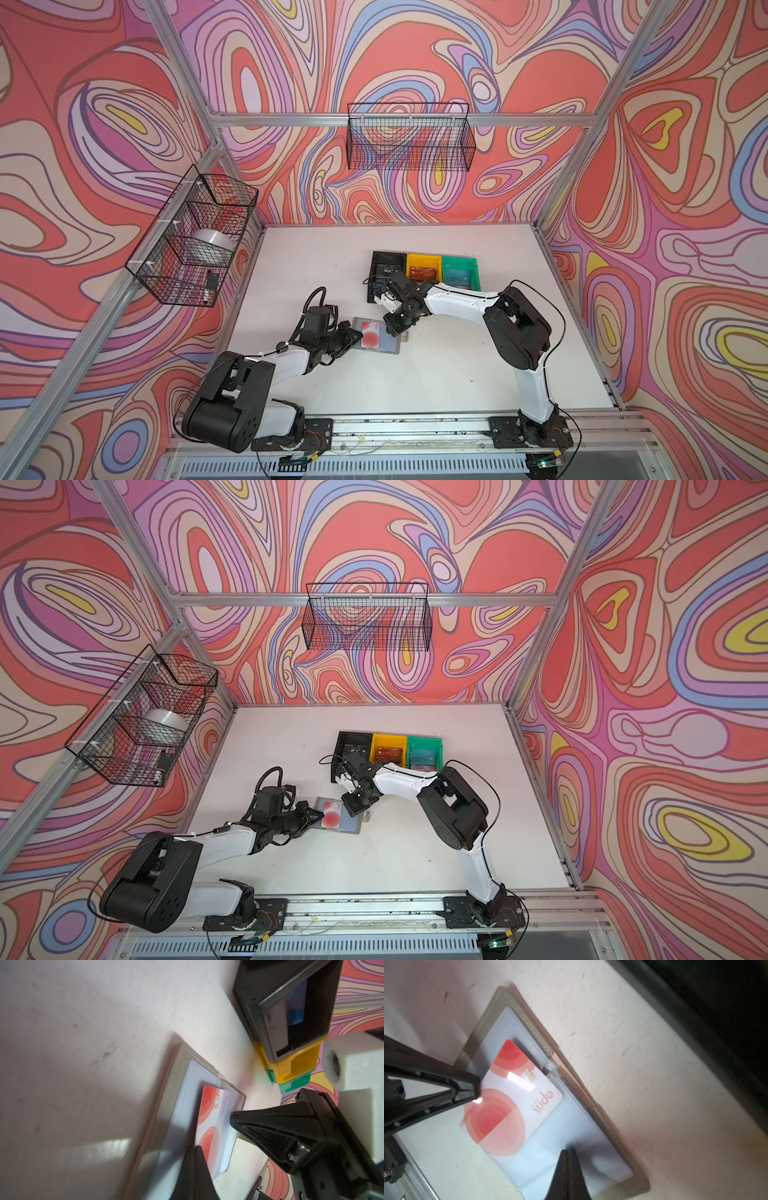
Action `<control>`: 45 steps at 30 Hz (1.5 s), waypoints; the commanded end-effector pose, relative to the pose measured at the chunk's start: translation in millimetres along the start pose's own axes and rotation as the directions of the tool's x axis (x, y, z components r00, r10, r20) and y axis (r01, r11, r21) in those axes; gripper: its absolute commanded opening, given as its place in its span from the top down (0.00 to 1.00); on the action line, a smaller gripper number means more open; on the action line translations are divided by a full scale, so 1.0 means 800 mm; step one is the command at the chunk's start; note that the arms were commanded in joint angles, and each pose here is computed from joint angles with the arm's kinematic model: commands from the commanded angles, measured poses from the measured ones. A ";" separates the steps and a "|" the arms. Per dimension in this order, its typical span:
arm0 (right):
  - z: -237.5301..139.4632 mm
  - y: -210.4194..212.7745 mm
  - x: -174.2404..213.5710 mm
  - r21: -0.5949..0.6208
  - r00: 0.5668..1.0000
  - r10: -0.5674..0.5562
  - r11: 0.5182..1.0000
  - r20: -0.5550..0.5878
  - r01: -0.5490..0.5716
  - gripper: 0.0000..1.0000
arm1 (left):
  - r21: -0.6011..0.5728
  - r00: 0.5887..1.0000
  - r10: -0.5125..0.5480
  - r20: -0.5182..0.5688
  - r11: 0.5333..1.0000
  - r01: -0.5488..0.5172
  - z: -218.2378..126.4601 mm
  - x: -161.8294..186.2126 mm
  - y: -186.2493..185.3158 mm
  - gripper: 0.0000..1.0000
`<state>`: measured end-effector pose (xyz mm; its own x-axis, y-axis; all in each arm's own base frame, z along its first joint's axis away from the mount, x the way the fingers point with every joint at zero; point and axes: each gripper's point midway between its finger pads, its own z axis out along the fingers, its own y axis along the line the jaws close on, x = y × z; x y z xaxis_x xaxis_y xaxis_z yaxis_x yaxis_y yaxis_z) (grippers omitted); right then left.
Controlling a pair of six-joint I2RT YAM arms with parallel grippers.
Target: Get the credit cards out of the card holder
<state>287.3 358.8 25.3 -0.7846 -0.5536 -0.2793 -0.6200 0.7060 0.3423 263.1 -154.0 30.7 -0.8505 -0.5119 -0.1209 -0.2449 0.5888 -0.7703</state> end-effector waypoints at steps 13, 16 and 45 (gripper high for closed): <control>-0.103 0.036 -0.024 -0.211 0.992 0.038 0.977 0.118 -0.012 0.79 | 0.150 0.996 -0.001 0.092 0.989 -0.013 -0.068 -0.013 -0.062 1.00; -0.131 0.037 -0.028 -0.366 0.985 0.097 0.930 0.143 -0.039 0.73 | 0.275 0.994 -0.021 0.111 0.961 -0.010 -0.082 -0.016 -0.094 1.00; -0.099 0.093 -0.037 -0.701 0.988 0.142 0.711 0.057 -0.062 0.63 | 0.421 0.990 -0.018 0.142 0.906 -0.044 -0.079 -0.016 -0.135 1.00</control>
<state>265.0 390.2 136.3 -0.8594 -0.4223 -0.2883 -0.4100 0.2322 0.8820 271.2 -170.8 144.2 -0.7794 -0.6019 -0.1740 -0.0240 0.3062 -0.9517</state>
